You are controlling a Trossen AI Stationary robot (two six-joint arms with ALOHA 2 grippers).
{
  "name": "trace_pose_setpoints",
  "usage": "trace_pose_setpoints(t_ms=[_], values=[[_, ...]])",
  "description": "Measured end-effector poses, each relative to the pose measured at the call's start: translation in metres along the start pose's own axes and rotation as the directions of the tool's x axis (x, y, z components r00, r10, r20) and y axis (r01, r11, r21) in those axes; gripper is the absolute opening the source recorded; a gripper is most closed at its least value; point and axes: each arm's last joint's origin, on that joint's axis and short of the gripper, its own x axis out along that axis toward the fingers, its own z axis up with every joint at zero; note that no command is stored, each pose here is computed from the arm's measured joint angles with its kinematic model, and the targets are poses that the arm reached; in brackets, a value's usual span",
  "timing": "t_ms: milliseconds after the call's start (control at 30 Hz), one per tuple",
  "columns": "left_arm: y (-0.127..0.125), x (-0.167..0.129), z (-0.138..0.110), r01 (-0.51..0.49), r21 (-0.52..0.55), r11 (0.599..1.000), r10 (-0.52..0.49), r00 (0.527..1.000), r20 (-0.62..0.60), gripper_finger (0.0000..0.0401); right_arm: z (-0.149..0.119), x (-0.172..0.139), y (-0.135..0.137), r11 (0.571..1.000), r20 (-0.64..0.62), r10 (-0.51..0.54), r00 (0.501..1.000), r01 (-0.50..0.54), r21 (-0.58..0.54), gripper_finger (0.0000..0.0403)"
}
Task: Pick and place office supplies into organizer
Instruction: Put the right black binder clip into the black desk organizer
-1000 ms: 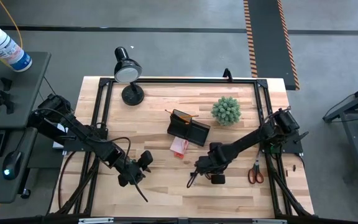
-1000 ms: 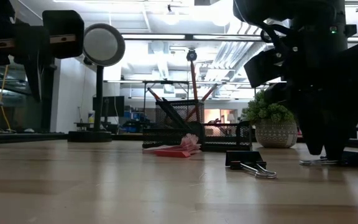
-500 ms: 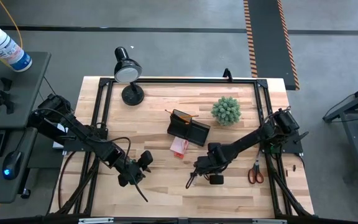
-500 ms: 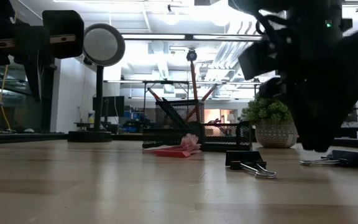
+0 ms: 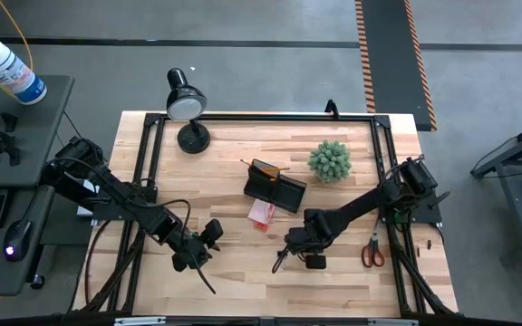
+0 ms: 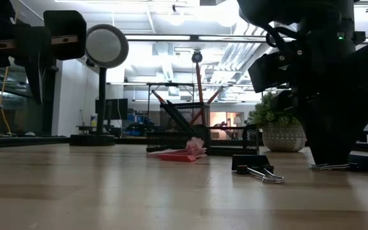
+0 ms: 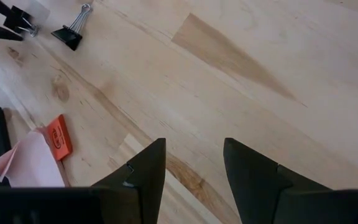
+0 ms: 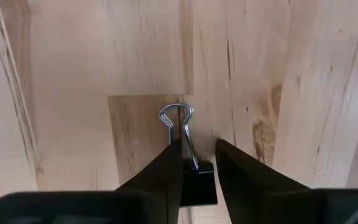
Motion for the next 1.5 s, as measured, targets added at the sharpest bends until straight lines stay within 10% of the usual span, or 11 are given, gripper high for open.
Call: trace_pose_setpoints(t_ms=[333, 1067, 1500], values=[[0.000, 0.000, 0.000, 0.000, 0.000, 1.000, 0.000, 1.000, 0.000, 0.0150, 0.000, 0.000, 0.001, 1.000, 0.002, 0.015, 1.000, -0.015, -0.004, 0.0008], [0.000, 0.000, 0.000, 0.000, 0.000, 1.000, 0.000, 1.000, -0.001, 0.0150, 0.024, -0.046, 0.007, 0.978, 0.080, -0.181, 0.980, 0.188, -0.089, 0.0001], [0.000, 0.000, 0.000, -0.001, -0.001, 1.000, 0.001, 1.000, 0.002, 0.0150, 0.072, -0.124, 0.001, 0.796, 0.444, -0.486, 0.753, 0.591, -0.131, 0.0000]])
